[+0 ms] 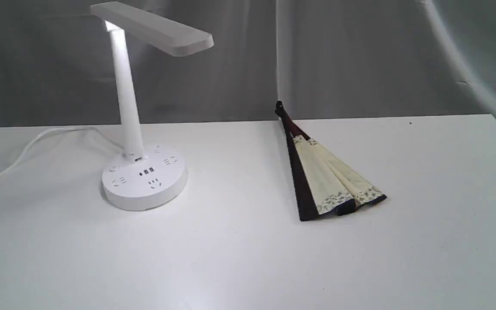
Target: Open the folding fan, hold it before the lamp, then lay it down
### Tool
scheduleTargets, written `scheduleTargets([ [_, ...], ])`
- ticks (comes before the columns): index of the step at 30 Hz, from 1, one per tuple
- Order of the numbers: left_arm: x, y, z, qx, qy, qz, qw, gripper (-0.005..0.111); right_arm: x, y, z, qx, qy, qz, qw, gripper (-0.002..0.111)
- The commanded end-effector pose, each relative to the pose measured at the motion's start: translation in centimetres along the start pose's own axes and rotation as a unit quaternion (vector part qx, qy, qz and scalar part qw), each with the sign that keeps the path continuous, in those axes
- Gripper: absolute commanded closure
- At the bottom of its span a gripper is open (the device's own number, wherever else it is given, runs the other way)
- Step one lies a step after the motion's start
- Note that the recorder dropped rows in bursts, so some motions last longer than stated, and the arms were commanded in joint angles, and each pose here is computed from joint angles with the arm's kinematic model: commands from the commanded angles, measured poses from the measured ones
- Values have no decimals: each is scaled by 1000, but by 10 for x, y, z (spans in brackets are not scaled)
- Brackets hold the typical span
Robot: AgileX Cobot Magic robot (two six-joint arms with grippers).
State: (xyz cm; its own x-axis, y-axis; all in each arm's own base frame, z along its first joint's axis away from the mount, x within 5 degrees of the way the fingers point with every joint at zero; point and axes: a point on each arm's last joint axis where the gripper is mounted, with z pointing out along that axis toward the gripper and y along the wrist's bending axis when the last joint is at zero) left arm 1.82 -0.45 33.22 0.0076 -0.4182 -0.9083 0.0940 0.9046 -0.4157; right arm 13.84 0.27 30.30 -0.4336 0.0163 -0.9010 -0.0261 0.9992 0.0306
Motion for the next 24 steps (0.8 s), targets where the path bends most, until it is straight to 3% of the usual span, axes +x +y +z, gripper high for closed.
scheduleTargets([
  [1,-7,-3,19,-19,41,-7,999,107,-12,0,10,0,14,-8,1000,108],
  [7,-17,-5,58,-46,103,1,994,107,-24,1,32,-9,44,14,999,108],
  [13,-16,-2,87,-61,117,11,991,107,-25,-1,62,-4,62,16,998,108],
  [24,12,13,134,-100,224,27,969,107,-4,-4,103,0,138,16,990,108],
])
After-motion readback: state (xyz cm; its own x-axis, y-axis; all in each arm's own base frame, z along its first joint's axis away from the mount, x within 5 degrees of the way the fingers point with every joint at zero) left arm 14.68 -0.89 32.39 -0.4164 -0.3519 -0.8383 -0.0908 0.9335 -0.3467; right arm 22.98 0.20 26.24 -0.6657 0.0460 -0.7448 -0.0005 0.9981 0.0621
